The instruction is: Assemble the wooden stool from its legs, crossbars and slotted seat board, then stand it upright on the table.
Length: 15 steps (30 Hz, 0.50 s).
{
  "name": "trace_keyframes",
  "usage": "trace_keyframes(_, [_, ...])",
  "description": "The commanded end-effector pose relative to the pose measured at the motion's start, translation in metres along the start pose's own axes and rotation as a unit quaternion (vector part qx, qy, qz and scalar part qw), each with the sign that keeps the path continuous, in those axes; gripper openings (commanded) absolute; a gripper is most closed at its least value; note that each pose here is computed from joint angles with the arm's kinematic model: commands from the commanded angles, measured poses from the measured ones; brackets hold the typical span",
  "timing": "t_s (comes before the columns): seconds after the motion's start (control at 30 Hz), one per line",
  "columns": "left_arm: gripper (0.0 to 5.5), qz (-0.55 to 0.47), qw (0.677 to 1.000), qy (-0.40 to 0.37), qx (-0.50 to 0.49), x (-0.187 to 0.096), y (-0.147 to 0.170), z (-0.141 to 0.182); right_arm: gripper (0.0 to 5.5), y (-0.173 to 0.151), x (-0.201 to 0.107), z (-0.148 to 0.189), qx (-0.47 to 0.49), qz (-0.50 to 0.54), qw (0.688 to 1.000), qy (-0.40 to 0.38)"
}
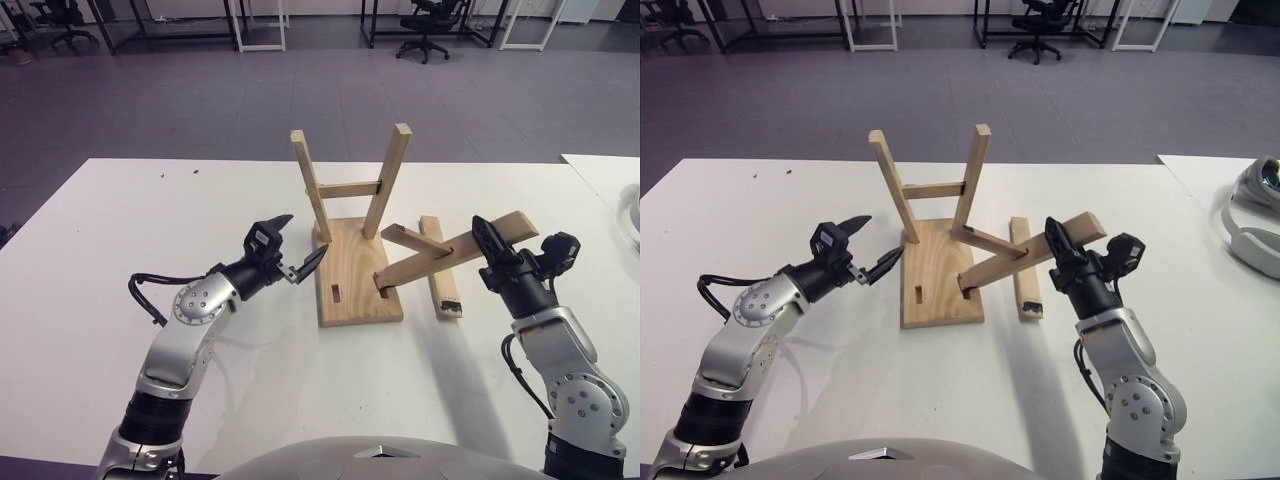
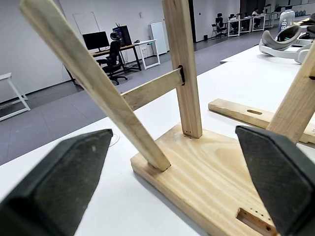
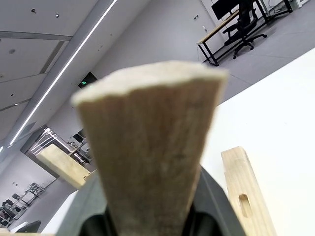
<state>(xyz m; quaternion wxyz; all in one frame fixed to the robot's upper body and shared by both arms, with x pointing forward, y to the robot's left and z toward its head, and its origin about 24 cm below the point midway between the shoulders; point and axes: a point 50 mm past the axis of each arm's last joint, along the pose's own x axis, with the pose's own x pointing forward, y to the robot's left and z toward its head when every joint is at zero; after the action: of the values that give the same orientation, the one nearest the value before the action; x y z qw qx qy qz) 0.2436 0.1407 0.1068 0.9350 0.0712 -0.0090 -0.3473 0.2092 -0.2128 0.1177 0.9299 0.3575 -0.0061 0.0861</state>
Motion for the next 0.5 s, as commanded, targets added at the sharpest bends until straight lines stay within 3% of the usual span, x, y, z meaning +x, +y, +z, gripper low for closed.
trace_keyframes(0.03, [4.59, 0.014, 1.000, 0.005, 0.009, -0.003, 0.003, -0.002, 1.04, -0.006, -0.004, 0.006, 0.014, -0.019, 1.000, 0.005])
trace_keyframes(0.2, [4.59, 0.018, 1.000, 0.008, 0.012, -0.003, 0.005, -0.003, 1.04, 0.004, -0.008, 0.008, 0.053, 0.003, 0.998, 0.014])
trace_keyframes(0.5, [4.59, 0.017, 1.000, 0.012, 0.017, -0.001, 0.005, -0.006, 1.03, -0.012, -0.009, 0.009, -0.008, -0.059, 0.998, 0.021])
